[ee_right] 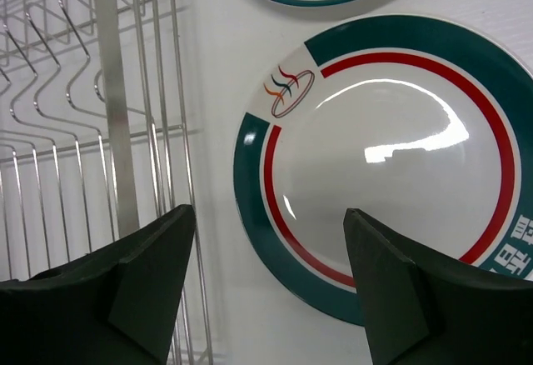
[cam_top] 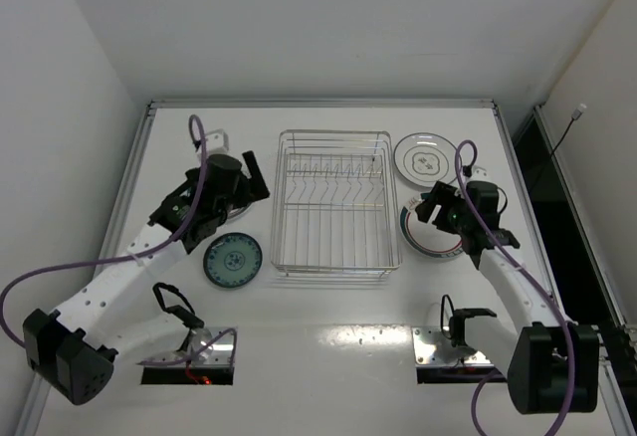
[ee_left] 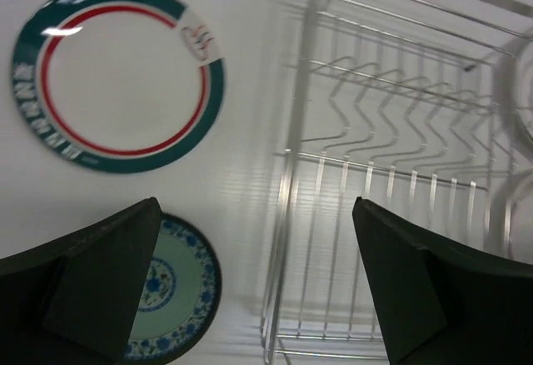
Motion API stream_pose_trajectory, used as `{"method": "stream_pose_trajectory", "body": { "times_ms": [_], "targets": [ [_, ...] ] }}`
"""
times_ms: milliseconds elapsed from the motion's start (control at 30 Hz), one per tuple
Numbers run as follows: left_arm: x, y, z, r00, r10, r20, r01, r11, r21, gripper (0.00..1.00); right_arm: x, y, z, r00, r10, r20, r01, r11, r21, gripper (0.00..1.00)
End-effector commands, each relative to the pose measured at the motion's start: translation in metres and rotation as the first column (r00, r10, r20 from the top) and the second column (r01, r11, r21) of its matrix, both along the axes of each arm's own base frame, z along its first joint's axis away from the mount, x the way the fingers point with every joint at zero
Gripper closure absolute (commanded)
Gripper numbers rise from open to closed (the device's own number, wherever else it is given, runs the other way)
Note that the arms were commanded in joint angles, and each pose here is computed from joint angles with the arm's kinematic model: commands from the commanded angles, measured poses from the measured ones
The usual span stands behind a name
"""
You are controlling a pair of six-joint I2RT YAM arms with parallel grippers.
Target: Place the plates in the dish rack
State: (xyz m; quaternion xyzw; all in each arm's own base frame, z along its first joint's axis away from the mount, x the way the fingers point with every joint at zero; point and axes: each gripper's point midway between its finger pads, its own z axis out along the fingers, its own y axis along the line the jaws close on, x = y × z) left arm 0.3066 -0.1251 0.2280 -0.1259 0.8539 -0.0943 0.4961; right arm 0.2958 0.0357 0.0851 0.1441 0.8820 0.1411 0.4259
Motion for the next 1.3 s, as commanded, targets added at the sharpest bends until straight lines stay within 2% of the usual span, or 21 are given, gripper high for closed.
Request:
{"method": "stream_pose_trajectory", "body": {
  "times_ms": [0,100,167,200,233,300,333,400,433,467,533,633,767,1033,1267],
  "targets": [
    [-0.014,0.05,-0.018,0.969,0.244,-0.035,-0.246,0.967,-0.071,0.01,0.01,0.005,0.025,0.995,0.025,0.1,-0.025,1.0,0.003,0.3],
    [-0.025,0.088,-0.024,0.926,0.378,-0.025,-0.377,0.915,-0.144,0.01,0.01,0.01,0.031,0.99,0.068,0.127,-0.068,0.998,-0.001,0.3],
    [-0.025,0.092,-0.025,0.928,0.371,-0.031,-0.369,0.907,-0.204,0.01,0.011,0.015,0.031,0.987,0.097,0.13,-0.099,0.995,0.006,0.3],
    [-0.026,0.106,-0.037,0.91,0.409,-0.062,-0.413,0.887,-0.205,0.01,0.01,0.016,0.028,0.987,0.105,0.12,-0.107,0.994,0.012,0.3],
    [-0.025,0.102,-0.042,0.919,0.383,-0.095,-0.394,0.883,-0.253,0.01,0.009,0.018,0.026,0.986,0.112,0.12,-0.115,0.993,0.017,0.3],
    [-0.029,0.109,-0.072,0.903,0.382,-0.194,-0.423,0.867,-0.262,0.01,0.008,0.023,0.026,0.982,0.136,0.128,-0.141,0.989,0.031,0.3],
    [-0.032,0.124,-0.086,0.872,0.423,-0.248,-0.482,0.831,-0.278,0.01,0.01,0.024,0.028,0.979,0.143,0.142,-0.149,0.988,0.034,0.3],
    [-0.042,0.12,-0.124,0.848,0.366,-0.383,-0.494,0.807,-0.324,0.01,0.009,0.026,0.026,0.979,0.153,0.134,-0.16,0.986,0.041,0.3],
    [-0.043,0.127,-0.131,0.835,0.376,-0.402,-0.52,0.779,-0.35,0.01,0.009,0.026,0.026,0.979,0.153,0.134,-0.16,0.986,0.041,0.3],
    [-0.04,0.122,-0.132,0.854,0.337,-0.396,-0.491,0.773,-0.401,0.01,0.009,0.026,0.026,0.979,0.153,0.134,-0.16,0.986,0.041,0.3],
    [-0.041,0.124,-0.138,0.854,0.335,-0.398,-0.496,0.757,-0.426,0.01,0.009,0.024,0.027,0.979,0.144,0.143,-0.151,0.988,0.04,0.28],
    [-0.043,0.126,-0.143,0.846,0.332,-0.418,-0.507,0.744,-0.435,0.01,0.009,0.027,0.027,0.974,0.162,0.157,-0.171,0.984,0.049,0.28],
    [-0.054,0.127,-0.16,0.839,0.301,-0.454,-0.498,0.761,-0.416,0.01,0.009,0.027,0.021,0.978,0.162,0.135,-0.17,0.984,0.053,0.28],
    [-0.081,0.109,-0.197,0.823,0.197,-0.532,-0.485,0.731,-0.48,0.13,0.009,0.027,0.021,0.978,0.162,0.135,-0.17,0.984,0.053,0.28],
    [-0.085,0.111,-0.204,0.798,0.21,-0.564,-0.513,0.728,-0.455,0.14,0.009,0.027,0.018,0.979,0.162,0.126,-0.17,0.984,0.055,0.28]
  ]
}}
